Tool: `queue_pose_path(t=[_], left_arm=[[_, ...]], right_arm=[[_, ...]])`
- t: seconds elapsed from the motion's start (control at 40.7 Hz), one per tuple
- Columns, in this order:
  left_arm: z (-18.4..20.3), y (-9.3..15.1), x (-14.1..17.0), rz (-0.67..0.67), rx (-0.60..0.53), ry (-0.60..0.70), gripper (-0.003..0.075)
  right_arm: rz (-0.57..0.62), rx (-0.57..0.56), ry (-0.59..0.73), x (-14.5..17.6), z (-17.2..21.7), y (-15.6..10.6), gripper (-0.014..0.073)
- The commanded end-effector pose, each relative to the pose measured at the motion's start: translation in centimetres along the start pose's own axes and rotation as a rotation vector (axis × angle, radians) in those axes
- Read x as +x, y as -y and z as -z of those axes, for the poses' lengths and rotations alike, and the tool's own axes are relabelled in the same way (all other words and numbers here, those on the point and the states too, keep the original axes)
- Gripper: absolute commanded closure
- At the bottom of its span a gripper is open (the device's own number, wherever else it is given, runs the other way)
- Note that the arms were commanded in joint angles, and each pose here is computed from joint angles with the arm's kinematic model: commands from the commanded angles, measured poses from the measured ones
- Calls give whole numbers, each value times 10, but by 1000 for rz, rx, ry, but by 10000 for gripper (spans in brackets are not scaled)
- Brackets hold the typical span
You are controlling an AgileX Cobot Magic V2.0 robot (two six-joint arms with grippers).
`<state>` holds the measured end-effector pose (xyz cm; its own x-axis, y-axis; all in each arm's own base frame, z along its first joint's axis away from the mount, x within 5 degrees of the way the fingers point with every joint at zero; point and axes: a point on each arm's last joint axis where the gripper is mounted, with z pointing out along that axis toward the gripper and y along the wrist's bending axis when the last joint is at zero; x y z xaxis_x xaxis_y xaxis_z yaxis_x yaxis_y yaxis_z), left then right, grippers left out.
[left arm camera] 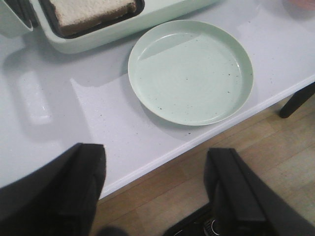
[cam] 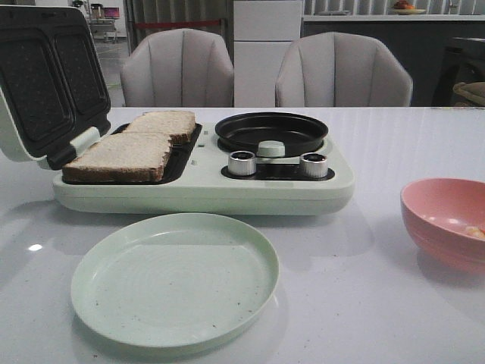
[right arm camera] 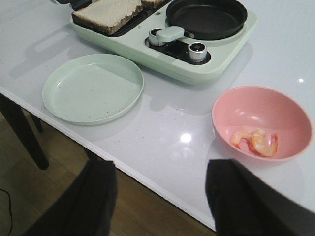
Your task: Make breakfast with bread and shrimp
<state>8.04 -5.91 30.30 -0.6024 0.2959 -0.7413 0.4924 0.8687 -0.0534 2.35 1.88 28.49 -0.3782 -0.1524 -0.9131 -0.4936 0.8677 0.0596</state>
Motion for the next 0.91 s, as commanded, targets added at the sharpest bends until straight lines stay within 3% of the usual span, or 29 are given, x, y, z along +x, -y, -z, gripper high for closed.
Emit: queue_pose_path(t=[0.0,0.148,0.27,0.516,0.713,0.885], left_arm=[[6,4,-14,2,38,97,230],[3,1,-20,-25,-45,-37,250],[-6,-4,-26,-79,-168,-186,317],[-38,-8,-44,-75,-259,-334,627],[-55,-24,-74,-6,-183,-365,613],[-60,-72,-96,141,-166,-348,613]], right_arm=[[-6,-4,88,-14,4,-1,99],[-6,-4,88,-14,4,-1,99],[-6,-4,88,-14,4,-1,99],[-6,-4,88,-14,4,-1,99],[-6,-4,88,-14,4,-1,99],[-6,-4,88,-14,4,-1,99]])
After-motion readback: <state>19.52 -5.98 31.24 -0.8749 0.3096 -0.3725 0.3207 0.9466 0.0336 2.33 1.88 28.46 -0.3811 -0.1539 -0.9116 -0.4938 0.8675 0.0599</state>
